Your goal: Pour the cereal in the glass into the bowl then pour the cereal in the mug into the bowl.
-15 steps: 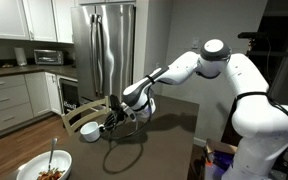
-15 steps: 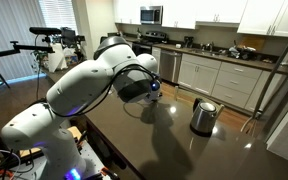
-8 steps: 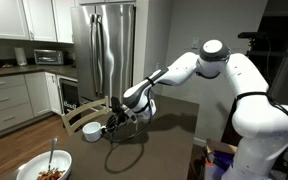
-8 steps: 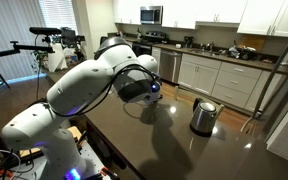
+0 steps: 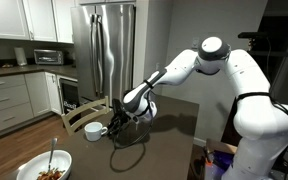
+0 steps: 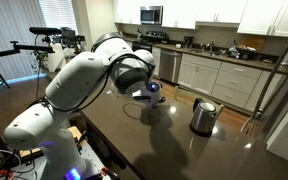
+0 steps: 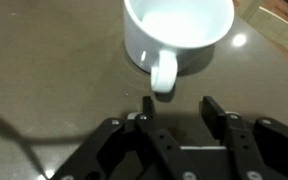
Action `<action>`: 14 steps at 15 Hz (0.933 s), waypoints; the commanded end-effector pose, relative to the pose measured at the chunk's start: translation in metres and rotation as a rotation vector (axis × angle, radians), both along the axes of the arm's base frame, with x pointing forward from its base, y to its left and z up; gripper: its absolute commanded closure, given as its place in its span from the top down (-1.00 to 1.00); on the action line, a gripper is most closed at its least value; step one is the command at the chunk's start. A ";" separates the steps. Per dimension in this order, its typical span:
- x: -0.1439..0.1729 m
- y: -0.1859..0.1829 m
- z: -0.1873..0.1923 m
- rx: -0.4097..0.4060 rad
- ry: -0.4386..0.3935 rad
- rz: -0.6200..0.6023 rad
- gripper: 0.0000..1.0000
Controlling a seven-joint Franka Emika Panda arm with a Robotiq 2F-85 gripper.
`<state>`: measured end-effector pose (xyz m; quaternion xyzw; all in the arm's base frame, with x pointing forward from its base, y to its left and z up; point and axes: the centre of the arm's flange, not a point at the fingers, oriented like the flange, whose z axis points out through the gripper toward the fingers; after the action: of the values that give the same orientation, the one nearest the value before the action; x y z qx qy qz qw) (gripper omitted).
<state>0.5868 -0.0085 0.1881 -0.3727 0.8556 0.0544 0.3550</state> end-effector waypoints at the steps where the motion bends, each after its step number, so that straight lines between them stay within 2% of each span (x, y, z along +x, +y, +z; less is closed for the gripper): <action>1: -0.008 0.002 0.032 -0.130 -0.009 -0.012 0.70; 3: -0.007 0.002 0.051 -0.207 -0.031 0.003 0.95; 4: -0.007 0.003 0.061 -0.242 -0.041 0.016 1.00; 10: -0.014 0.012 0.125 -0.478 -0.066 0.097 1.00; 14: -0.033 0.012 0.159 -0.561 -0.049 0.168 1.00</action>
<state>0.5631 -0.0129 0.3167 -0.4997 0.8028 -0.1521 0.2877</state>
